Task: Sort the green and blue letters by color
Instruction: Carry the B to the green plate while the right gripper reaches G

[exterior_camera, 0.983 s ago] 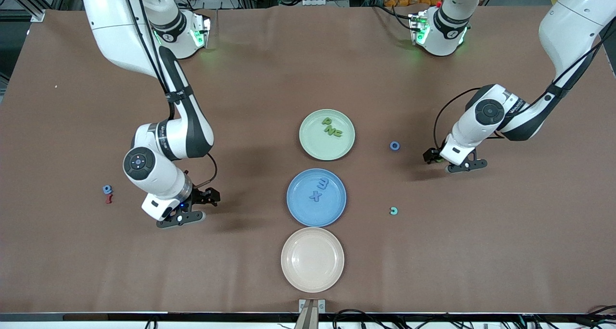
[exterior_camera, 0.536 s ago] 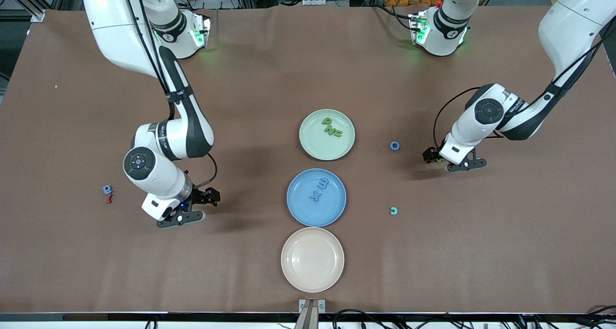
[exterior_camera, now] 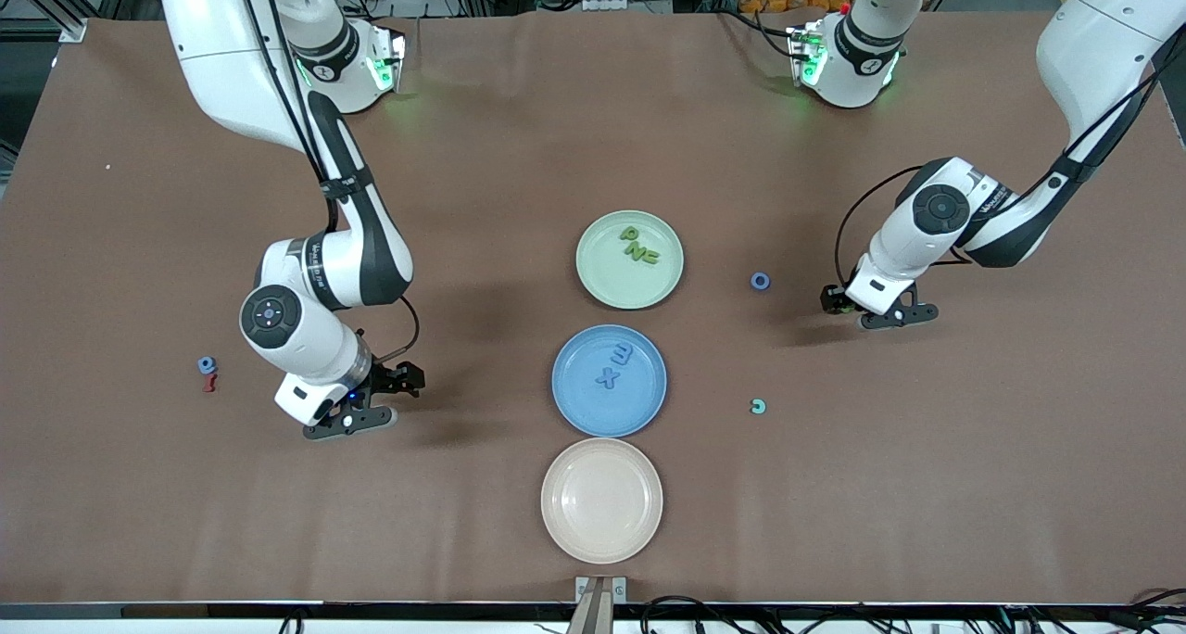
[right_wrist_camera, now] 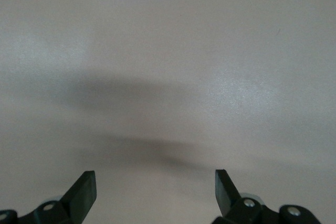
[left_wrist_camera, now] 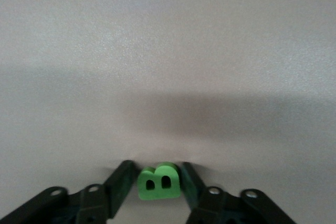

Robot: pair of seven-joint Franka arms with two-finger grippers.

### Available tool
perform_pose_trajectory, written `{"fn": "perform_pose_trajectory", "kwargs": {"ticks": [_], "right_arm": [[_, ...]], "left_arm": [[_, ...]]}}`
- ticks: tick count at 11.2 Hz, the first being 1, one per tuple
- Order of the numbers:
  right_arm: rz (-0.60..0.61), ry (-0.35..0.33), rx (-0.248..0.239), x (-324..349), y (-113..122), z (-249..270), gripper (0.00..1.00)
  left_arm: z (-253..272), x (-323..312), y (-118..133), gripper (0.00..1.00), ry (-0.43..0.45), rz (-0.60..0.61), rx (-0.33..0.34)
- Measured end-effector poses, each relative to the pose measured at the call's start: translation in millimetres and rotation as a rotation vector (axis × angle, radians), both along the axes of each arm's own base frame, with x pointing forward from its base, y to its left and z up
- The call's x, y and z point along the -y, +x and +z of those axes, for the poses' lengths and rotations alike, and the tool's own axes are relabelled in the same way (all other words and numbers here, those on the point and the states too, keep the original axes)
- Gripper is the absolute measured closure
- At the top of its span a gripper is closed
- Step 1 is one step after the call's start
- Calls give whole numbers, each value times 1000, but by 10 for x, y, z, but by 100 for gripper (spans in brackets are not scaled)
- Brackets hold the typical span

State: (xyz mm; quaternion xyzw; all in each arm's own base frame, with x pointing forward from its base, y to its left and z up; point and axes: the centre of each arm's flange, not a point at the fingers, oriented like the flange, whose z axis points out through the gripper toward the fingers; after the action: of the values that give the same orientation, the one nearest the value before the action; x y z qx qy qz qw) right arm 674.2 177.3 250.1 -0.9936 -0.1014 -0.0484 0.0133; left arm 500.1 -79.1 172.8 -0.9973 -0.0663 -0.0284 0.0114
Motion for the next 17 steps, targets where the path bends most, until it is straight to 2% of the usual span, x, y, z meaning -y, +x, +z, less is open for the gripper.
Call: {"fn": "perform_pose_trajectory", "kwargs": {"ticks": [1, 2, 3, 4, 7, 10, 14, 17], "right_arm": [[9, -57, -8, 188, -14, -15, 0], [-50, -99, -41, 730, -20, -14, 0], [-112, -103, -59, 1180, -27, 27, 0], [-138, -99, -64, 1335, -40, 69, 0], [-142, -97, -73, 1099, -86, 73, 0], [-200, -126, -92, 1465, -135, 8, 0], [-273, -129, -112, 1935, -185, -74, 0], [-297, -109, -90, 2095, -290, -288, 0]], "left_arm": [[34, 19, 0, 61, 3, 1, 6], [44, 37, -7, 64, 3, 5, 7], [50, 71, -18, 64, -1, 6, 8], [67, 121, -22, 65, -7, 12, 11], [235, 398, 2, 65, -36, 30, 45], [535, 924, -38, 65, -99, 83, 91], [719, 1792, -387, 65, -160, 116, 96], [752, 2466, -789, 65, -187, 125, 81]]}}
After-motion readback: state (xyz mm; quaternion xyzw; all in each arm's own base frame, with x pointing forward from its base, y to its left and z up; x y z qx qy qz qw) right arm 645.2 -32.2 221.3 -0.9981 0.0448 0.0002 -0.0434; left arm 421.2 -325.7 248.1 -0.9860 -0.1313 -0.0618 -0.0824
